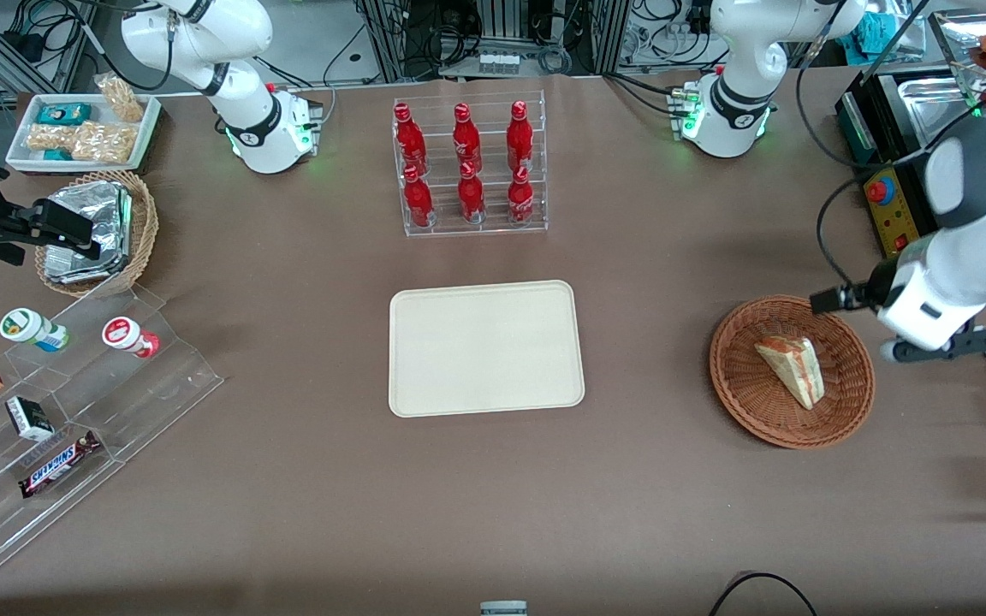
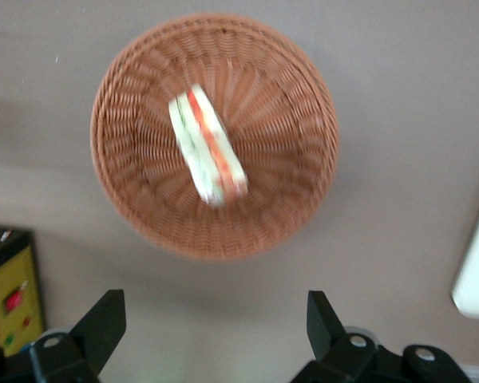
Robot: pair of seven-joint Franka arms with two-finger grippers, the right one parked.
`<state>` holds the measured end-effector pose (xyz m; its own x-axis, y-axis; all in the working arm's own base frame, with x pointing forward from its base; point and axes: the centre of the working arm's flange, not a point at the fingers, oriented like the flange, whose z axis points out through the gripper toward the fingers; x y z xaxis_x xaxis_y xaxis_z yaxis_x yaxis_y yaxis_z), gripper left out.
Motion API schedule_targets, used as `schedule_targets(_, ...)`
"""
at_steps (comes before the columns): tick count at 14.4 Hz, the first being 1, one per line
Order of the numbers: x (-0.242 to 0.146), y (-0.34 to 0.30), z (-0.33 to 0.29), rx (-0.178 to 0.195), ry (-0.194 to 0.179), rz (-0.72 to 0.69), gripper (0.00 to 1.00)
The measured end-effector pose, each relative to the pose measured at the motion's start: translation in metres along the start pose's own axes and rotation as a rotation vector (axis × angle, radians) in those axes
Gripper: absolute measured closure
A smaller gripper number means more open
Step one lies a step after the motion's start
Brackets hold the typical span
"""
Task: Place sandwich from basket to tray
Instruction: 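Lower the open left gripper over the sandwich in the woven basket, then close the left gripper on the sandwich wedge and lift it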
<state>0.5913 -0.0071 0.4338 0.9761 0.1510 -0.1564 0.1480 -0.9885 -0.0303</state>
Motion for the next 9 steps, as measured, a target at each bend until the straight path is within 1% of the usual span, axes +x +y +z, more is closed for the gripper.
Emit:
schedule_targets(3, 0.007, -0.012, 0.065, -0.011, 0.08, -0.023, 0.0)
schedule_targets(4, 0.007, -0.018, 0.082, -0.014, 0.099, -0.037, 0.0)
schedule_targets(5, 0.006, -0.023, 0.096, -0.016, 0.107, -0.06, 0.0)
schedule_targets(7, 0.005, -0.027, 0.117, -0.019, 0.099, -0.168, 0.0)
schedule_targets(8, 0.008, -0.027, 0.124, -0.024, 0.105, -0.245, 0.0)
schedule_targets(9, 0.012, -0.025, 0.131, -0.031, 0.121, -0.332, 0.0)
